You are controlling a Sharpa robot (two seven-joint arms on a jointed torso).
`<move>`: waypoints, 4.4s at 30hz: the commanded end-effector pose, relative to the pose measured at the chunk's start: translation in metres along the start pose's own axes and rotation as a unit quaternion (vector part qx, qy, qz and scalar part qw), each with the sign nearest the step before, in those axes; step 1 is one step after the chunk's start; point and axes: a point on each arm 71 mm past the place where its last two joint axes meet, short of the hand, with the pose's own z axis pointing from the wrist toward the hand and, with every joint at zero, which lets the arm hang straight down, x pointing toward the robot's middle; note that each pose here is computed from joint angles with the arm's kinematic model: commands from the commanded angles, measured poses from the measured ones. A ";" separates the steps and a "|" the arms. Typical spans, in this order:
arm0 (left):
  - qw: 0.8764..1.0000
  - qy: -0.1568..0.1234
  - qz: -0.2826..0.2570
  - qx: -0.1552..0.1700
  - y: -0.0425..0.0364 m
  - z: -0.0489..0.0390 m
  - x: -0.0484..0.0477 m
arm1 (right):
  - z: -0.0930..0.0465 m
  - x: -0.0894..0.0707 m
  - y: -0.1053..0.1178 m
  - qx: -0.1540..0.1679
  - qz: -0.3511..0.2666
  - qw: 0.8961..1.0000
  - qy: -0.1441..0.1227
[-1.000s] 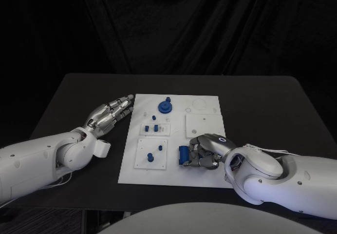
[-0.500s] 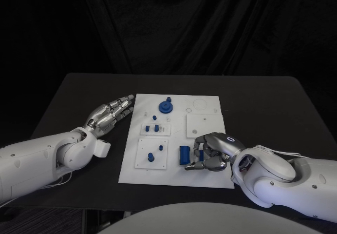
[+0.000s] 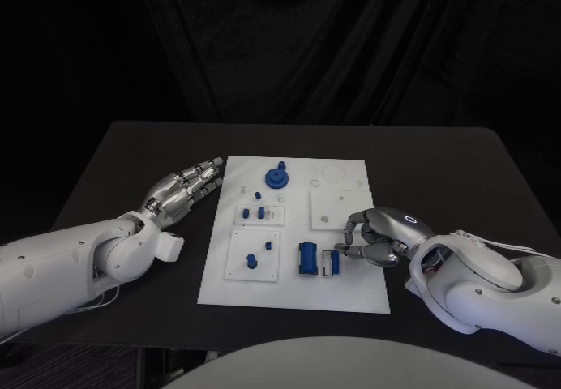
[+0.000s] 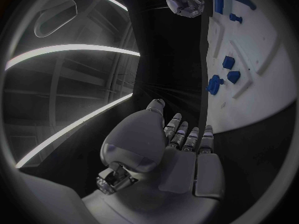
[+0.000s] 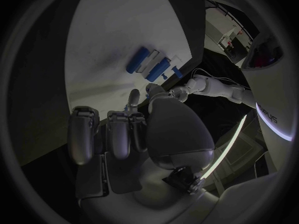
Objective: Assemble the parts on the task board
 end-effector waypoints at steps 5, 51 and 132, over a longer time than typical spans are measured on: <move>1.000 0.002 -0.004 0.005 -0.0001 0.0009 0.0022 | -0.003 0.014 -0.019 0.105 0.021 0.988 0.111; 1.000 0.009 -0.008 0.001 0.0030 0.0048 0.0039 | 0.009 0.030 -0.007 0.141 0.069 0.977 0.142; 1.000 0.011 -0.011 -0.009 0.0068 0.0038 0.0035 | 0.001 0.024 -0.027 0.158 0.059 0.975 0.145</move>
